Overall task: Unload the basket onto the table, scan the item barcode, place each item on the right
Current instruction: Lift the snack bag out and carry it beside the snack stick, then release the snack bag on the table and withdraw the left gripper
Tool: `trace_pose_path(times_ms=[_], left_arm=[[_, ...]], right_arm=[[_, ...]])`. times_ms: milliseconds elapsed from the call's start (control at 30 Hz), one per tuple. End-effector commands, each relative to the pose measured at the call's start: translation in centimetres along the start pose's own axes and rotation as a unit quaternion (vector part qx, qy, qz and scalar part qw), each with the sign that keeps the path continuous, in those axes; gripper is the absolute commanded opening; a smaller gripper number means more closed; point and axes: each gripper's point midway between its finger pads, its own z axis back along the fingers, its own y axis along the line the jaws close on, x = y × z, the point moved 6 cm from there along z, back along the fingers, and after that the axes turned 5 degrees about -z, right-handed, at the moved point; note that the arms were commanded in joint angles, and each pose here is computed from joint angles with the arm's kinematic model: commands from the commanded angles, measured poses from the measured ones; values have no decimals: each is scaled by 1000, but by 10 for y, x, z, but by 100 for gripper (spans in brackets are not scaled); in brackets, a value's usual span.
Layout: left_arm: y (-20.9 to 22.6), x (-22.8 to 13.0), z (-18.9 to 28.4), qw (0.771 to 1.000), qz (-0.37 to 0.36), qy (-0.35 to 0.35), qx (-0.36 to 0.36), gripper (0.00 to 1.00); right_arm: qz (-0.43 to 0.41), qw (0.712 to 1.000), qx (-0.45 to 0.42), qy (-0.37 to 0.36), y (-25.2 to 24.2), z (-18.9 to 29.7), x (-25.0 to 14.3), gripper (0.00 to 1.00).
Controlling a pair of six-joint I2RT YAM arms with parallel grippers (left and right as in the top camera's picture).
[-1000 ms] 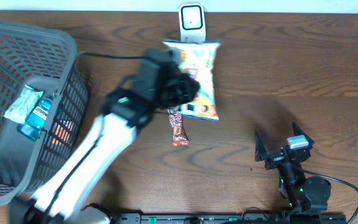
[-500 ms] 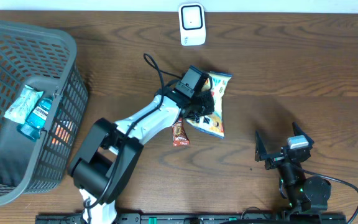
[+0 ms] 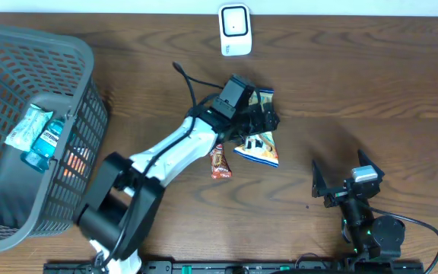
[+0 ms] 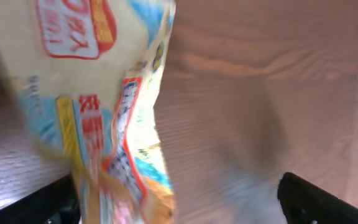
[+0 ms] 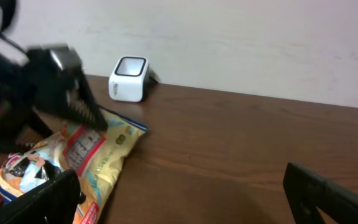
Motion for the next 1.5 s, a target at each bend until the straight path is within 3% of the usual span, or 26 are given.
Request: trace_pose_path(times_ms=[0, 167, 333, 400, 500, 867, 1100, 1433, 1467], left_arm=[[-22, 22, 38, 997, -43, -64, -1, 100], [-27, 26, 51, 995, -56, -83, 3, 100], [-23, 25, 45, 995, -54, -80, 8, 43], [-22, 26, 42, 995, -54, -81, 7, 34], [-19, 26, 34, 995, -54, -79, 8, 27], [29, 6, -33, 998, -14, -14, 62, 25], [67, -29, -89, 995, 20, 60, 83, 8], [22, -42, -98, 997, -48, 54, 19, 8], [14, -38, -90, 997, -64, 46, 11, 15]], right_arm=[[1, 1000, 2, 0, 1, 0, -1, 99], [1, 1000, 2, 0, 1, 0, -1, 99], [1, 1000, 2, 0, 1, 0, -1, 99], [1, 1000, 2, 0, 1, 0, -1, 99], [1, 1000, 2, 0, 1, 0, -1, 99], [1, 1000, 2, 0, 1, 0, -1, 99], [1, 1000, 2, 0, 1, 0, -1, 99], [1, 1000, 2, 0, 1, 0, -1, 99], [1, 1000, 2, 0, 1, 0, -1, 99]])
